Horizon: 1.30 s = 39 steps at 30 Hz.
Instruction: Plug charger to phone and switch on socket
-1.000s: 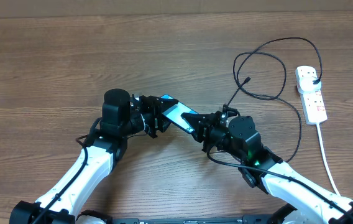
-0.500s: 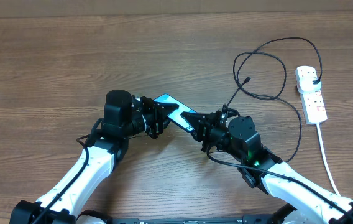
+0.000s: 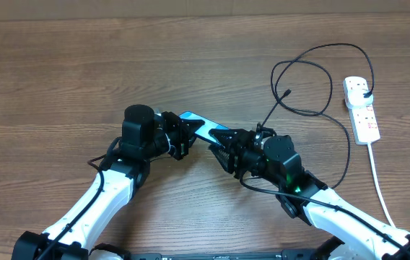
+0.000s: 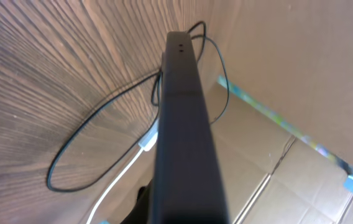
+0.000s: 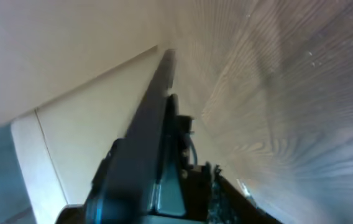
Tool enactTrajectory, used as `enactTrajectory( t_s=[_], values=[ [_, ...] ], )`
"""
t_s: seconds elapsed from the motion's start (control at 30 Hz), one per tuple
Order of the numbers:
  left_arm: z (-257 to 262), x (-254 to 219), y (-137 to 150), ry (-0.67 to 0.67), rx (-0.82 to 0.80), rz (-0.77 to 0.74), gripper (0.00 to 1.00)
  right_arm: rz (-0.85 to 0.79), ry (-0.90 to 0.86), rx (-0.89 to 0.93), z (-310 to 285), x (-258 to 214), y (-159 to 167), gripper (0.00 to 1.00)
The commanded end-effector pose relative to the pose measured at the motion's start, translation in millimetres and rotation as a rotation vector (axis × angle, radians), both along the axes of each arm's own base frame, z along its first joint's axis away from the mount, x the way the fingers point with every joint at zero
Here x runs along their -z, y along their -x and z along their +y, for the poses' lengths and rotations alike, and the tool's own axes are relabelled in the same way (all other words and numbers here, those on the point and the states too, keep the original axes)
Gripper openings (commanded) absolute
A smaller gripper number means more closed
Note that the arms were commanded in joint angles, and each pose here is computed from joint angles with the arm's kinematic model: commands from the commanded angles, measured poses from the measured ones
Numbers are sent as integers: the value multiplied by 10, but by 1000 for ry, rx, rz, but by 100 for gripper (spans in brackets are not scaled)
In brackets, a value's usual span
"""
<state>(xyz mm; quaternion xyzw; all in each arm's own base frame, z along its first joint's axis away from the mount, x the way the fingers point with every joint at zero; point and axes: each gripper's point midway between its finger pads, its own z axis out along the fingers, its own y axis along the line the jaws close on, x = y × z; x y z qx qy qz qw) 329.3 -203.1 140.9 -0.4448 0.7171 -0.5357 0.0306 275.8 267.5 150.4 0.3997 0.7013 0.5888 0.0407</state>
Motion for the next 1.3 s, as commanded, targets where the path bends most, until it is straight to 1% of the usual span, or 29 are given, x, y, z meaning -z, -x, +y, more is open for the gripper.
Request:
enactTrajectory(
  t_s=[0.0, 0.07, 0.2, 0.3, 0.37, 0.47, 0.57, 0.63, 0.7, 0.77, 0.8, 0.87, 0.9, 0.93, 0.97, 1.0, 1.1, 1.23, 1.27],
  values=[
    [106, 16, -122, -35, -74, -19, 4, -60, 74, 5, -41, 20, -33, 49],
    [169, 32, -166, -53, -104, -25, 4, -134, 181, 22, -129, 108, -93, 52],
    [405, 40, -288, -60, -177, -24, 4, -352, 434, 26, -354, 189, -264, 61],
    [615, 55, -384, -60, -233, -18, 4, -464, 555, 14, -507, 189, -378, 66],
    [710, 84, -450, -63, -255, -10, 4, -513, 618, 13, -623, 187, -448, 67],
    [726, 114, -581, -58, -226, -4, 4, -568, 706, 11, -794, 184, -532, 72],
    [561, 114, -756, -32, -118, -10, 4, -564, 780, 12, -983, 212, -584, 73],
    [403, 79, -883, 1, -9, -33, 4, -552, 834, 1, -1099, 209, -620, 75],
    [210, 25, -985, 59, 137, -66, 4, -523, 901, -6, -1229, 206, -669, 77],
    [94, -13, -1017, 109, 238, -86, 4, -450, 965, 14, -1400, 212, -707, 79],
    [-6, -35, -1009, 168, 343, -99, 4, -347, 1036, 32, -1618, 187, -737, 79],
    [-56, -25, -968, 209, 407, -97, 4, -291, 1107, 4, -1783, 106, -786, 79],
    [-76, 11, -911, 232, 446, -92, 4, -258, 1152, -34, -1876, 26, -864, 79],
    [-84, 14, -888, 235, 464, -103, 4, -249, 1173, -58, -1904, 0, -912, 85],
    [-87, 11, -876, 235, 474, -115, 4, -248, 1195, -84, -1920, -12, -969, 95],
    [-93, 1, -859, 239, 486, -123, 4, -264, 1218, -116, -1917, -26, -1054, 100],
    [-101, -31, -819, 258, 510, -124, 4, -315, 1251, -150, -1876, 3, -1244, 100],
    [-106, -48, -795, 270, 523, -124, 4, -289, 1256, -166, -1862, 240, -1343, 100],
    [-106, -47, -796, 269, 523, -124, 4, -277, 1257, -175, -1858, 324, -1367, 96]
  ],
)
